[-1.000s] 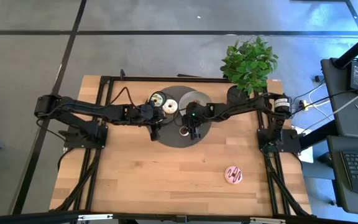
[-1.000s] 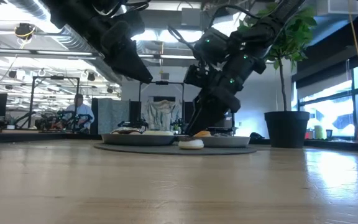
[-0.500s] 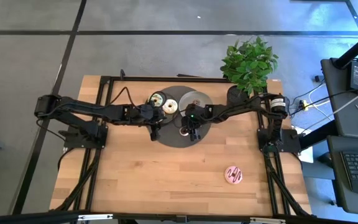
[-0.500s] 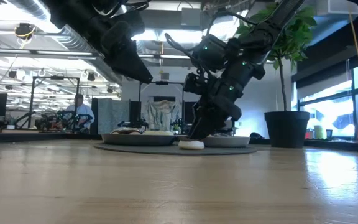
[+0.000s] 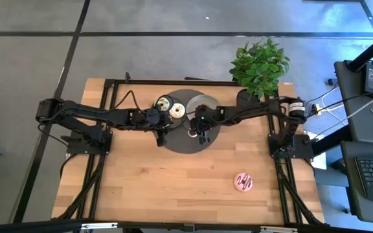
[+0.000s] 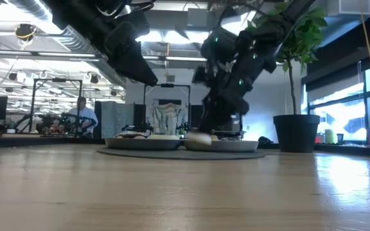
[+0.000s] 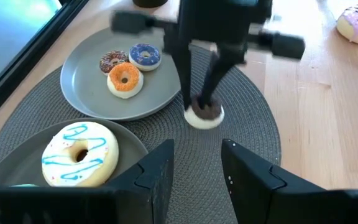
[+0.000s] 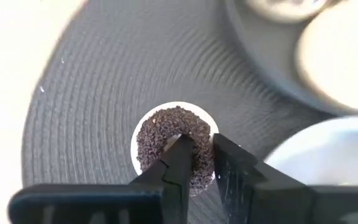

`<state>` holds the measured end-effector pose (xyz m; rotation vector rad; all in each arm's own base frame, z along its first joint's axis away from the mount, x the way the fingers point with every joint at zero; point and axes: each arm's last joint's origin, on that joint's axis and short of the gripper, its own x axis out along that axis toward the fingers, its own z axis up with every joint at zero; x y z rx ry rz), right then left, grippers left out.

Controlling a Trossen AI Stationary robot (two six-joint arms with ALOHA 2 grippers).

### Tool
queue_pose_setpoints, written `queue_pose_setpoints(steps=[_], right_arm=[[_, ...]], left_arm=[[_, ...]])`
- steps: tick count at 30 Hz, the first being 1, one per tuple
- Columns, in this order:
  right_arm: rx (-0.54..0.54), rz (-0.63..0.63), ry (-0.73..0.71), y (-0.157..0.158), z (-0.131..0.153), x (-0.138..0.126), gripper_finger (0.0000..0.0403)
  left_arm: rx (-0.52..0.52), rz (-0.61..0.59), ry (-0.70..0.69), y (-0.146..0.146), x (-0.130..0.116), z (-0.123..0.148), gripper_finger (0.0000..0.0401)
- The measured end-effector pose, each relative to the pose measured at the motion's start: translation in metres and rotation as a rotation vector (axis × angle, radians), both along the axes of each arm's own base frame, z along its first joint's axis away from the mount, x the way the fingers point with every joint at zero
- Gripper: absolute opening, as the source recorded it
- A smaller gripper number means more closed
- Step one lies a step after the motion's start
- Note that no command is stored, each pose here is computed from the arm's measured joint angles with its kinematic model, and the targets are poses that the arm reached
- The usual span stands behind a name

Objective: Pick & Place donuts
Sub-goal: Put the small black donut on the gray plate

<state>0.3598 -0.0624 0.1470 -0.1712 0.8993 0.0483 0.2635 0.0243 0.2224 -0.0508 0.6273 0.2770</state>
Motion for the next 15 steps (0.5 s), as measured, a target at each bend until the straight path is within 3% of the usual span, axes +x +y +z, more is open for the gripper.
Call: queue_pose_setpoints(steps=[4, 10, 15], right_arm=[[-0.038, -0.041, -0.014, -0.011, 0.022, -0.010, 0.0057], [-0.157, -0.243, -0.039, -0.048, 0.044, -0.026, 0.0054], [-0.113, -0.347, 0.012, -0.076, 0.039, -0.042, 0.0055]], left_arm=[[0.000, 0.000, 0.000, 0.000, 0.000, 0.000, 0.0130], [0.000, 0.001, -0.003, 0.000, 0.000, 0.000, 0.0130], [-0.012, 0.009, -0.007, 0.000, 0.000, 0.000, 0.0130]])
